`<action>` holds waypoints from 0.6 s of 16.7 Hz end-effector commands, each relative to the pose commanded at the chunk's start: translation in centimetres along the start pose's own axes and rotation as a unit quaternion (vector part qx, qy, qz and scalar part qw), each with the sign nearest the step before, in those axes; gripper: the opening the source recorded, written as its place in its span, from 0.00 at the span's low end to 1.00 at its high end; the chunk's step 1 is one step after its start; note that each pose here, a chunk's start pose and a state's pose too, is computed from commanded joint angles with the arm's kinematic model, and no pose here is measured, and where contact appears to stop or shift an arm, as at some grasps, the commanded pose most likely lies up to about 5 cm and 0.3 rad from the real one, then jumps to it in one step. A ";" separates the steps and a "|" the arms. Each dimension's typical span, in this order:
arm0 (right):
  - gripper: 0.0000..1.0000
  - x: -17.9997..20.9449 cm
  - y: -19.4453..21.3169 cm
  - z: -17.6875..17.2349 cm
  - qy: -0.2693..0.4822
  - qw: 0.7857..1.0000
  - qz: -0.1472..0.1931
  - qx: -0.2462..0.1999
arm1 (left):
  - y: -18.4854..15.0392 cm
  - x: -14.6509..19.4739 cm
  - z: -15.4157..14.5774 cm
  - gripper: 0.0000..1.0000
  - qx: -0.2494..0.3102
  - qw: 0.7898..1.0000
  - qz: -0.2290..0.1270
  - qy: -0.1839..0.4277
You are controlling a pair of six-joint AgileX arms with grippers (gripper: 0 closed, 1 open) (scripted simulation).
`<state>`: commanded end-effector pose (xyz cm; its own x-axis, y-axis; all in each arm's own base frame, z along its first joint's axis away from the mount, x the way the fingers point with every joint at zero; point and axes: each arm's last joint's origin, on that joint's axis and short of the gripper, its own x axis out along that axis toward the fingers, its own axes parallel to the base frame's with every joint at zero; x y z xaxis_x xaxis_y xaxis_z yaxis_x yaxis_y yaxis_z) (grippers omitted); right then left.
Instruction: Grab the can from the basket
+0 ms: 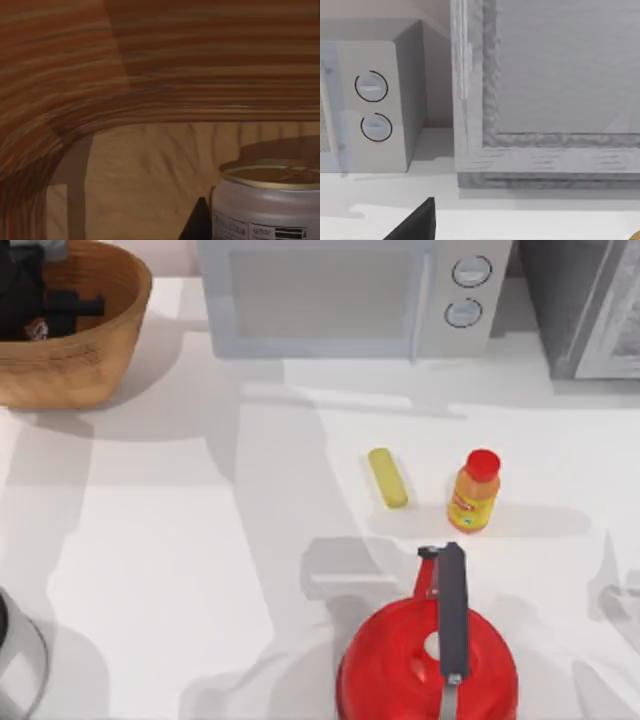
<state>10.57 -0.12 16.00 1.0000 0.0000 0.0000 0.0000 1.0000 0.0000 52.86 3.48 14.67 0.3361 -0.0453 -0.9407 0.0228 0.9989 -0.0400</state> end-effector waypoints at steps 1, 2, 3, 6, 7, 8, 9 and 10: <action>1.00 0.0 0.0 0.0 0.000 1.000 0.000 0.000 | 0.0 -0.3 0.0 0.00 -0.002 1.000 0.001 -0.002; 1.00 0.0 0.0 0.0 0.000 1.000 0.000 0.000 | 0.1 -0.8 0.0 0.00 -0.005 1.000 0.002 -0.007; 1.00 0.0 0.0 0.0 0.000 1.000 0.000 0.000 | 0.2 -1.7 -0.1 0.00 -0.009 1.000 0.003 -0.015; 1.00 0.0 0.0 0.0 0.000 1.000 0.000 0.000 | 0.1 -5.8 -0.8 0.00 -0.019 0.998 0.007 -0.051; 1.00 0.0 0.0 0.0 0.000 1.000 0.000 0.000 | -0.1 -7.6 -1.3 0.00 -0.022 0.997 0.008 -0.067; 1.00 0.0 0.0 0.0 0.000 1.000 0.000 0.000 | -0.3 -9.6 -2.0 0.00 -0.024 0.996 0.009 -0.085; 1.00 0.0 0.0 0.0 0.000 1.000 0.000 0.000 | -0.6 -11.8 -3.0 0.00 -0.025 0.994 0.009 -0.106; 1.00 0.0 0.0 0.0 0.000 1.000 0.000 0.000 | -1.0 -14.1 -4.3 0.00 -0.025 0.991 0.010 -0.130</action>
<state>10.57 -0.12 16.00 1.0000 0.0000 0.0000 0.0000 1.0000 0.0000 44.07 3.17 26.49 0.5673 -0.0204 -0.8233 -0.0308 0.9985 -0.0459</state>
